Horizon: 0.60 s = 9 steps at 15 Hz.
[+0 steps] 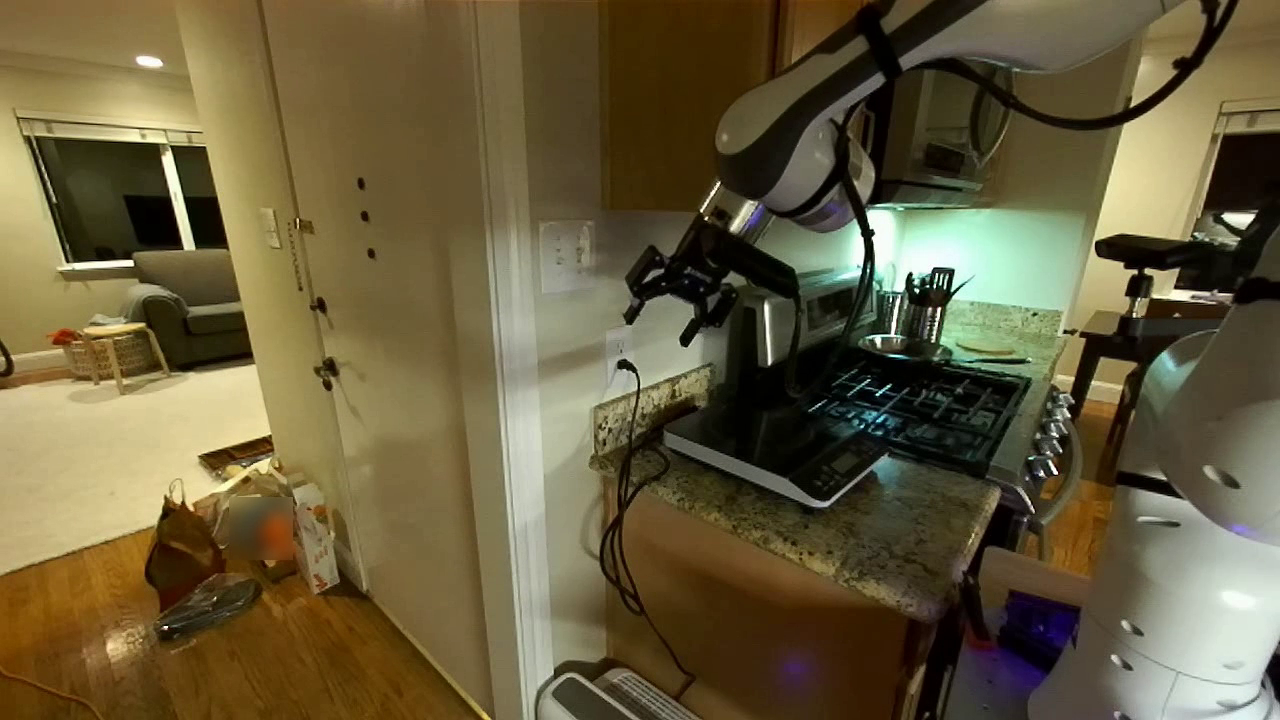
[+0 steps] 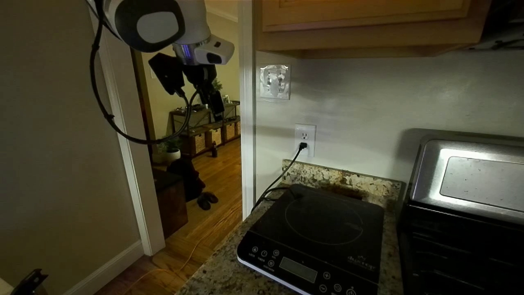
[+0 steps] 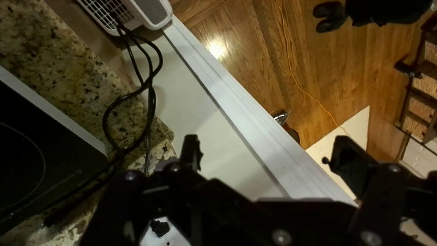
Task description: Flip the left switch
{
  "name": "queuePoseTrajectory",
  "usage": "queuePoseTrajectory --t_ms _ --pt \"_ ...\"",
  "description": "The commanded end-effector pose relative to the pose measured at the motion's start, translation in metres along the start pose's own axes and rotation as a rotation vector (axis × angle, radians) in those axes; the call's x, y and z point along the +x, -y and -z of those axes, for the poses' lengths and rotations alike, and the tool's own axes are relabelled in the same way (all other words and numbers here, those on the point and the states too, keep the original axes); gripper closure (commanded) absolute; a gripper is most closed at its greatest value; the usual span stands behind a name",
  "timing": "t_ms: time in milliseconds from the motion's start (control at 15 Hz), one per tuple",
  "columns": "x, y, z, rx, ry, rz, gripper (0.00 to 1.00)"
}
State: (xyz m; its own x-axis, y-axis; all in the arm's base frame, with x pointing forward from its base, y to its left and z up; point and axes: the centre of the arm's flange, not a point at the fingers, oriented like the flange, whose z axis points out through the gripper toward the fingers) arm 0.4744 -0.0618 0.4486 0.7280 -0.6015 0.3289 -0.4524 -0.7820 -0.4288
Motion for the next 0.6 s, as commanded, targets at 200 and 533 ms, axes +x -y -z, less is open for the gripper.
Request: queuePoseTrajectory --t_ms 200,533 --pt "-0.006 -0.02 0.0 0.11 -0.105 -0.31 0.0" --pt "0.001 -0.024 0.003 0.144 -0.143 -0.41 0.0"
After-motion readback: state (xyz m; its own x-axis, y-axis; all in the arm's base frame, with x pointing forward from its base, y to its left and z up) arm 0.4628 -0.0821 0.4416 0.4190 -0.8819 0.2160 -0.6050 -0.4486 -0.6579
